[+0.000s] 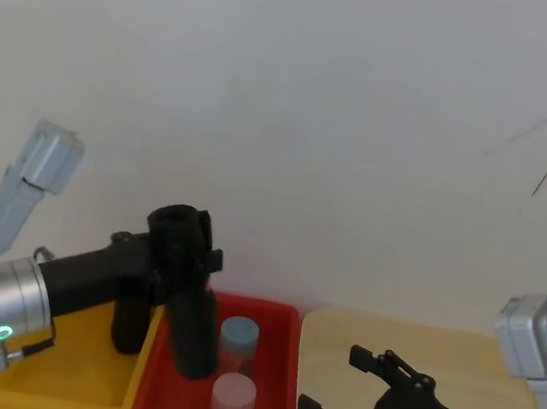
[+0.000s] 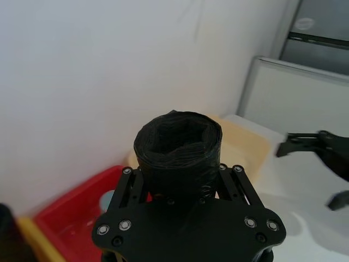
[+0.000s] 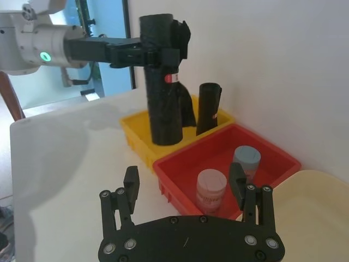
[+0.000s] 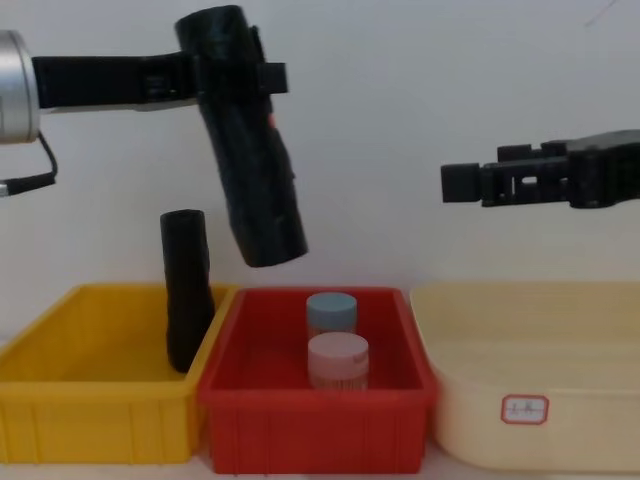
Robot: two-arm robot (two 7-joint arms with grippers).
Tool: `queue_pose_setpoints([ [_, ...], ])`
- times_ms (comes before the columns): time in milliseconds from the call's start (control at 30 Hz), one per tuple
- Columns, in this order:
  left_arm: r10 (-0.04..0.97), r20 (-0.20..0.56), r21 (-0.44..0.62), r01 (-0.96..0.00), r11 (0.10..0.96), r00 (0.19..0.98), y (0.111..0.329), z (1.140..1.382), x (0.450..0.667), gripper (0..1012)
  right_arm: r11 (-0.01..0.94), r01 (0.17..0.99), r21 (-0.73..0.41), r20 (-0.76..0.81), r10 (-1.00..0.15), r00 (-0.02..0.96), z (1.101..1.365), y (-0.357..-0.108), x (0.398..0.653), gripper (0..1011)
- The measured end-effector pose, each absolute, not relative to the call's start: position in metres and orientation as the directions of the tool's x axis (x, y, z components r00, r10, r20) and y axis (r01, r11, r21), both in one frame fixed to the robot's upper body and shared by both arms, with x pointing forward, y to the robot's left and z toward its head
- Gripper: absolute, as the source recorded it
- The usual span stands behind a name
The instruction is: Pick up the garbage bag with the one hand and transfer it to the other hand.
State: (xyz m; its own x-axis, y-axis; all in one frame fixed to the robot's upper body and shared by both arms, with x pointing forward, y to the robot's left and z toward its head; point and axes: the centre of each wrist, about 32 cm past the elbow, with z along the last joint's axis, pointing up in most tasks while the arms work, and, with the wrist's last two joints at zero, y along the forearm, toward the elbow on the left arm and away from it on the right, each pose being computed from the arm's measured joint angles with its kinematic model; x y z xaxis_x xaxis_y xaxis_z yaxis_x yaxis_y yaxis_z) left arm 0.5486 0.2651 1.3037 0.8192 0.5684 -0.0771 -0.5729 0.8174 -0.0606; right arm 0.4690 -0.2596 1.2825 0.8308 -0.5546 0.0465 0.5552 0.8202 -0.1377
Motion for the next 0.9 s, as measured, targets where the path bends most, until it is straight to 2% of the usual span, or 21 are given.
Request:
queue_pose_setpoints([
  [333, 0.477, -0.071, -0.032, -0.480, 0.877, 0.876, 0.253, 1.311, 0.549, 486, 0.814, 0.562, -0.147, 0.023, -0.565, 0.825, 1.278, -0.255, 0.474, 1000],
  [900, 0.398, -0.074, -0.018, -0.400, 0.916, 0.914, 0.237, 1.315, 0.554, 486, 0.821, 0.549, -0.158, -0.022, -0.559, 0.829, 1.268, -0.244, 0.478, 1000],
])
